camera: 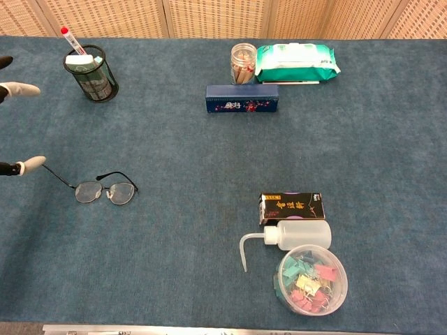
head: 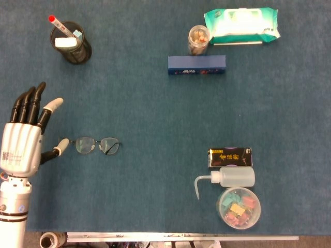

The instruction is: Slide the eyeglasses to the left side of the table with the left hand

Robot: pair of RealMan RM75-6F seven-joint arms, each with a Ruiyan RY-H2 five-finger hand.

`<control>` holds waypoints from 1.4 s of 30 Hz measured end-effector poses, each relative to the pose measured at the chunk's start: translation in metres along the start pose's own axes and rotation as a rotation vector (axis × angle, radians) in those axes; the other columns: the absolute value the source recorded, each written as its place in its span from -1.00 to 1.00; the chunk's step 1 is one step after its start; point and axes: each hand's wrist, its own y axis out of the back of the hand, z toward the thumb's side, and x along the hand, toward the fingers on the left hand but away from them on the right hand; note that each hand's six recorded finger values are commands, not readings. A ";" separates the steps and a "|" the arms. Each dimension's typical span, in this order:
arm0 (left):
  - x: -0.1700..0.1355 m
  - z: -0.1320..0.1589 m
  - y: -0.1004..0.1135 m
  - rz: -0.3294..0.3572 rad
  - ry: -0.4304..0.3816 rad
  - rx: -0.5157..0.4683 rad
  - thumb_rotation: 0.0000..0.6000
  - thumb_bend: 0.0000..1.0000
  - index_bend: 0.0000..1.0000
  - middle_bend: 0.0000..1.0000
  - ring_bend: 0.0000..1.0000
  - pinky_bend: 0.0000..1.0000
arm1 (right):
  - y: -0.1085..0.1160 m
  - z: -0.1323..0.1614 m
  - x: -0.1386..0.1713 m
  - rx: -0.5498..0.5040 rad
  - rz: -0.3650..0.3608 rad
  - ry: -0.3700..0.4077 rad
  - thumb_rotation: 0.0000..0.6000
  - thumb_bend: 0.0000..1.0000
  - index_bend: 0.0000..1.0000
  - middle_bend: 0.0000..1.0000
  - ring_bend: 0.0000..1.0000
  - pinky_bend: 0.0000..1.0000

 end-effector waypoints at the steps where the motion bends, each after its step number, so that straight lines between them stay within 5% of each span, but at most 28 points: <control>1: 0.000 0.001 0.002 0.008 -0.001 -0.005 1.00 -0.76 -0.57 -1.00 -0.97 -0.81 | 0.000 0.000 0.000 0.000 -0.001 0.000 1.00 -1.00 -0.29 -0.27 -0.47 -0.11; 20: 0.022 -0.038 -0.004 0.016 0.124 0.022 1.00 -0.76 -0.57 -1.00 -0.96 -0.81 | -0.001 0.000 -0.001 0.001 0.003 -0.003 1.00 -1.00 -0.29 -0.27 -0.47 -0.11; 42: 0.015 -0.032 -0.019 -0.019 0.100 0.035 1.00 -0.76 -0.56 -1.00 -0.96 -0.81 | -0.001 0.000 -0.001 0.003 0.004 -0.001 1.00 -1.00 -0.29 -0.27 -0.47 -0.11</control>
